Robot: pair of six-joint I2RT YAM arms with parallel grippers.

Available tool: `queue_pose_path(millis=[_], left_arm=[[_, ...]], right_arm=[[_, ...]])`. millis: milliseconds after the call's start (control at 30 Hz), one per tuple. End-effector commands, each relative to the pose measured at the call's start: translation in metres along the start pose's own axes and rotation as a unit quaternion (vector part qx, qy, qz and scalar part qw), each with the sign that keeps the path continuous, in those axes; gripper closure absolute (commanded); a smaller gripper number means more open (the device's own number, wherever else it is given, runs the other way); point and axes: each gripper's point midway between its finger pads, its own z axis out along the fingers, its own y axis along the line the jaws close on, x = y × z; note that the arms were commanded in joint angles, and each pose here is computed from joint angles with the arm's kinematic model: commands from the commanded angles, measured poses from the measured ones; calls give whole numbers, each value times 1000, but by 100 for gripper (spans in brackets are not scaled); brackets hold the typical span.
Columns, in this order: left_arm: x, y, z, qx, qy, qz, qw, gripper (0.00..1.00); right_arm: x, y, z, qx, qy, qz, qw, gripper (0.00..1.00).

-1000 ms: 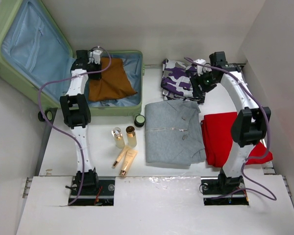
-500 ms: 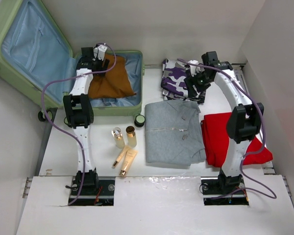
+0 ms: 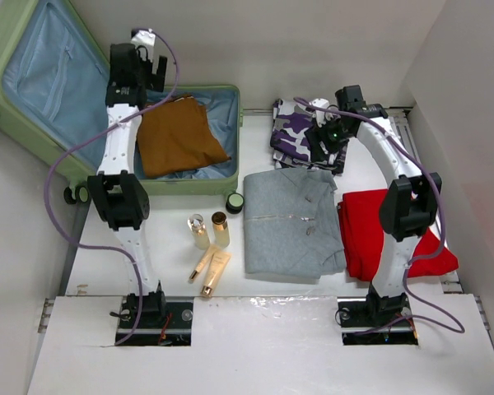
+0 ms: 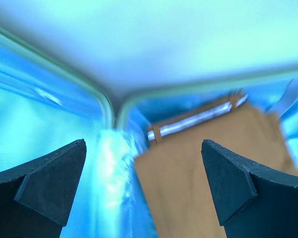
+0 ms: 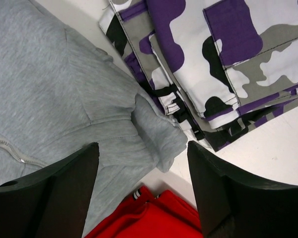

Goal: Pack the luggage

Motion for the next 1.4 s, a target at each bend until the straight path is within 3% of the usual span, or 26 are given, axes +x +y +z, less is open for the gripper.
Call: queue_pose_path(millis=[0, 133, 200, 233, 300, 333, 400, 433, 500, 733, 933, 1067, 1200, 1233, 1267, 1300, 1367], left_arm=[[-58, 6, -35, 19, -69, -20, 997, 0], [-25, -13, -21, 58, -9, -18, 998, 2], [-21, -56, -33, 172, -9, -9, 985, 9], [13, -83, -37, 222, 33, -5, 975, 11], [27, -130, -63, 285, 39, 66, 955, 13], [71, -155, -69, 308, 85, 94, 943, 11], [93, -171, -84, 307, 97, 171, 931, 7], [125, -194, -95, 329, 122, 195, 916, 6], [136, -201, -96, 327, 121, 216, 912, 0], [165, -199, -73, 278, 149, 247, 916, 0], [184, -178, -39, 131, 150, 285, 938, 0], [207, -181, -45, 144, 169, 302, 927, 4], [230, -178, -54, 158, 192, 313, 917, 56], [225, -167, -57, 150, 190, 322, 915, 75], [231, -158, -60, 142, 196, 327, 913, 87], [232, -153, -64, 134, 201, 338, 910, 97], [217, -129, -72, 101, 190, 374, 902, 100]], right_arm=[[-18, 4, -5, -4, -36, -11, 999, 24], [-17, 2, -12, 0, -40, -14, 999, 24], [-12, 3, -7, -2, -34, -11, 999, 24], [-13, 3, -11, 0, -38, -13, 999, 24], [-11, 3, -8, -1, -36, -13, 999, 24], [-12, 1, -10, 0, -43, -11, 999, 24], [-9, 1, -7, -1, -41, -10, 999, 24], [-7, 3, -6, -7, -39, -9, 999, 24], [-7, 3, -6, -7, -39, -9, 999, 24], [1, 4, -12, -4, -39, -5, 999, 24], [5, 4, -20, 1, -43, -2, 999, 24], [9, 3, -21, -1, -46, 1, 999, 24], [12, -7, -27, 8, -56, 15, 998, 24], [8, -8, -28, 2, -70, 15, 997, 24], [16, -12, -26, -2, -68, 32, 997, 24], [9, -15, -32, 3, -85, 38, 996, 24], [15, -21, -32, 5, -90, 50, 995, 24]])
